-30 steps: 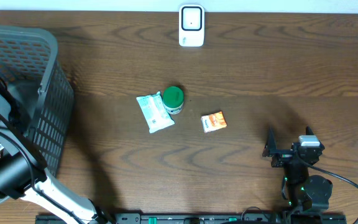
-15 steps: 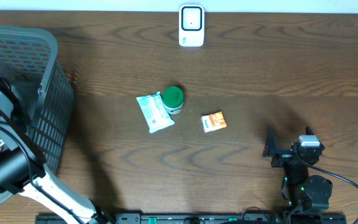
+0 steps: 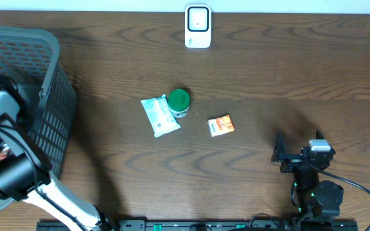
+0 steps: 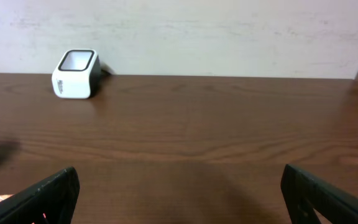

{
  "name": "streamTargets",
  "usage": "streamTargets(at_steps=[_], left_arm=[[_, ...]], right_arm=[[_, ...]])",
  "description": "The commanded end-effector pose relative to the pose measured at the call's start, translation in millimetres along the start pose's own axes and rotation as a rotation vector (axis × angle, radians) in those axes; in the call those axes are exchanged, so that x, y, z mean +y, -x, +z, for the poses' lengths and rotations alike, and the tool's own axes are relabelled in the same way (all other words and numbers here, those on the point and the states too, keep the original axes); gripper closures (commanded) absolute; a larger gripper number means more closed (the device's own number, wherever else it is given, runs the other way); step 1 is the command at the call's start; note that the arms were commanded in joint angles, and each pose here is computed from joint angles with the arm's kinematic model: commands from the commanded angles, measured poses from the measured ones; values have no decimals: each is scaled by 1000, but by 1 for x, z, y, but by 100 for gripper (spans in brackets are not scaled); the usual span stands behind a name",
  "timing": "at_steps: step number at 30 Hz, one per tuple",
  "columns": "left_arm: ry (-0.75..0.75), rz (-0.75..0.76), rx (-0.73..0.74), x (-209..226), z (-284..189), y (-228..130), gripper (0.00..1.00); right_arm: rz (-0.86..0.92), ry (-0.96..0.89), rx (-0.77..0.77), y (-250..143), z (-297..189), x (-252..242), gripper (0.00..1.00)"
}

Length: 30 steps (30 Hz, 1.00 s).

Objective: Scan the item barcode
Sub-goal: 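Reach the left gripper into the basket and grasp the red chocolate bar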

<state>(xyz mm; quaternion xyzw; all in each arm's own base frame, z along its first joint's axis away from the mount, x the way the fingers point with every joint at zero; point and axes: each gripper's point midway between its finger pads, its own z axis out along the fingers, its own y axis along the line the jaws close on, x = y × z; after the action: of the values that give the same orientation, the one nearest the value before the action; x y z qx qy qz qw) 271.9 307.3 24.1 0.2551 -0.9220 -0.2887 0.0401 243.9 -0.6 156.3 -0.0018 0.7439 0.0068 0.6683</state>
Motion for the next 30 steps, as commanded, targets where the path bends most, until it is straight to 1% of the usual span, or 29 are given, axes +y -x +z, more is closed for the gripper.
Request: streamTargets(at_steps=[1,3,7,12,16,20,23,26,29,30], left_arm=[[-283,63,-38,-72,-20,-1,93],[-314,61,-56,-83,-29,2,93],[-318,28,-60,-93,-35,4,93],[-318,-27,-51,-91,-36,3,93],[-319,-59,-87,-83,-48,9,93],[-319,-101,-178,-63,-78,22,93],[-322,-148,-278,-41,-112,31,93],[-332,-241,-391,-13,-154,35,93],[-335,-282,-469,4,-179,36,93],[-335,-284,-474,5,-181,36,93]], right_arm=[[-12,8,-2,0,0,2,1],[-12,8,-2,0,0,2,1],[-12,8,-2,0,0,2,1],[-12,8,-2,0,0,2,1],[-12,8,-2,0,0,2,1],[-12,8,-2,0,0,2,1],[-12,8,-2,-1,0,2,1],[-12,8,-2,0,0,2,1],[-12,8,-2,-1,0,2,1],[-12,8,-2,-1,0,2,1]])
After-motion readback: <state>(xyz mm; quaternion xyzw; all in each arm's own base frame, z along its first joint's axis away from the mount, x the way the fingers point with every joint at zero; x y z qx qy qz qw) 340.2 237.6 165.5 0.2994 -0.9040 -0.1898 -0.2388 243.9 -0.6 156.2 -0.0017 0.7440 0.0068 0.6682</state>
